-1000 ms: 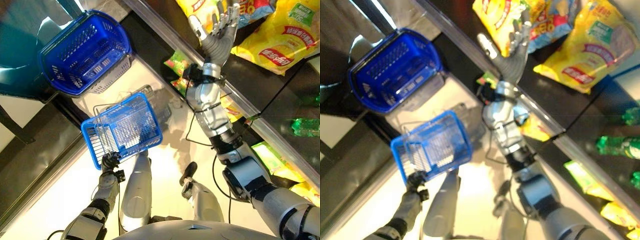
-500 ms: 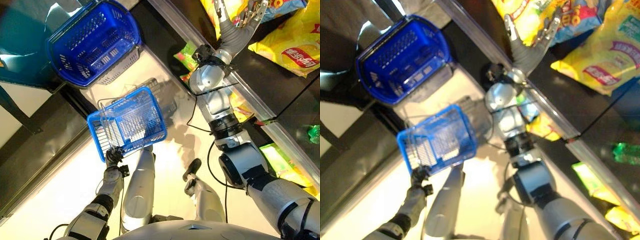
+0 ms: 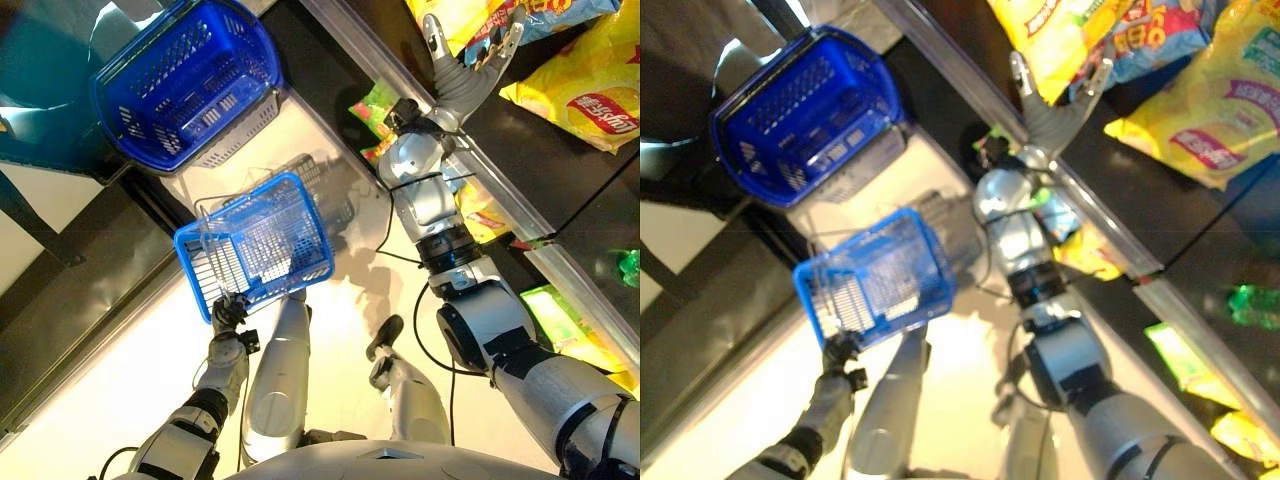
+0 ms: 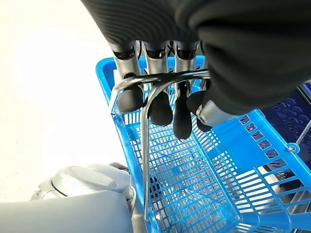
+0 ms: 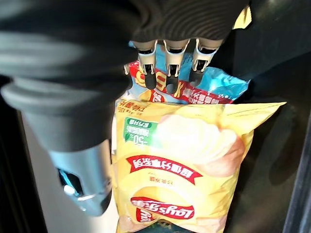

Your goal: Pick up the snacks into the basket

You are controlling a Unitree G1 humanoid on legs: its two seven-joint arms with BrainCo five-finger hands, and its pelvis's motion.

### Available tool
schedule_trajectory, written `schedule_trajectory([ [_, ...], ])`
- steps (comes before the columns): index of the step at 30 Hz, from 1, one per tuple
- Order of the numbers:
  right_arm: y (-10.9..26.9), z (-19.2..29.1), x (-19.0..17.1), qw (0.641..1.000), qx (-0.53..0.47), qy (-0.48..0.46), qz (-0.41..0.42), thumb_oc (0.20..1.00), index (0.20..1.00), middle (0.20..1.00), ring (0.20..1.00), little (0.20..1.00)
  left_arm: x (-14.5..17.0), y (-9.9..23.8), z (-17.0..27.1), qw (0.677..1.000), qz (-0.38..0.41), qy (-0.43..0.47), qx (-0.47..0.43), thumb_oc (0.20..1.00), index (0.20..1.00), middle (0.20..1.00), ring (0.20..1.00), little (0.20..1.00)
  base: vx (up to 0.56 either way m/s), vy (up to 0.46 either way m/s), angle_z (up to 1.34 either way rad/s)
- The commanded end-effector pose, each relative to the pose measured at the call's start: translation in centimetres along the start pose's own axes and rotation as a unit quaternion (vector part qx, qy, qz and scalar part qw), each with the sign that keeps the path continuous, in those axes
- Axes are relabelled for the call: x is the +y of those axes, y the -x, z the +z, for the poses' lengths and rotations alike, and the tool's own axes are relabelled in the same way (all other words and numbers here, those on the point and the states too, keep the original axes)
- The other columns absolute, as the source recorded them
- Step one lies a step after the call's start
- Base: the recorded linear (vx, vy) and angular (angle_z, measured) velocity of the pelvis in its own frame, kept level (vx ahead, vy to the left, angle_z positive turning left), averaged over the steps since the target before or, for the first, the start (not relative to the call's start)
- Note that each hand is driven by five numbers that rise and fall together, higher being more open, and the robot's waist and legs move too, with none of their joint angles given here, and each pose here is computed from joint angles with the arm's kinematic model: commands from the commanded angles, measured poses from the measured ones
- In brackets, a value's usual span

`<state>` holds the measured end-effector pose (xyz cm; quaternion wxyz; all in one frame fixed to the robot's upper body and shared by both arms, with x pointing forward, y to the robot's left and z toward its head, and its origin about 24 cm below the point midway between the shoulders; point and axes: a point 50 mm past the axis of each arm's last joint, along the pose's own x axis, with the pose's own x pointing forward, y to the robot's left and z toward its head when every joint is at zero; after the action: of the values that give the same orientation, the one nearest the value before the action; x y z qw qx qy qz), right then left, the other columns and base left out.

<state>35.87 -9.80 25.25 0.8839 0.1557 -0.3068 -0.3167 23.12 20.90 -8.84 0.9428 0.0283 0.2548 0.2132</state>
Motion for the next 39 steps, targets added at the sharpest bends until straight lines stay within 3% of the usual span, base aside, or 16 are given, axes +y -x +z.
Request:
schedule_trajectory([
  [1, -2.6, 3.3, 0.2, 0.997, -0.07, -0.022, -0.026, 1.0, 1.0, 1.0, 1.0, 1.0, -0.5, 0.4, -0.7, 1.0, 0.003, -0.008, 0.01, 0.2, 0.2, 0.2, 0.2, 0.2, 0.0, 0.0, 0.0],
  [8, -3.2, 2.9, 0.4, 0.997, -0.057, -0.005, -0.042, 1.0, 1.0, 1.0, 1.0, 1.0, -0.5, 0.4, -0.7, 1.0, 0.002, -0.009, 0.009, 0.2, 0.2, 0.2, 0.2, 0.2, 0.0, 0.0, 0.0],
  [25, -6.1, 4.5, 2.7, 0.997, -0.006, -0.066, -0.031, 1.0, 1.0, 1.0, 1.0, 1.0, 0.3, 0.0, -0.9, 1.0, 0.006, -0.017, 0.022, 0.2, 0.2, 0.2, 0.2, 0.2, 0.0, 0.0, 0.0],
  [39, -10.1, 6.0, 1.8, 0.998, -0.005, -0.04, -0.048, 1.0, 1.0, 1.0, 1.0, 1.0, 0.8, -0.1, -1.0, 1.0, -0.001, -0.022, 0.022, 0.2, 0.2, 0.2, 0.2, 0.2, 0.0, 0.0, 0.0],
])
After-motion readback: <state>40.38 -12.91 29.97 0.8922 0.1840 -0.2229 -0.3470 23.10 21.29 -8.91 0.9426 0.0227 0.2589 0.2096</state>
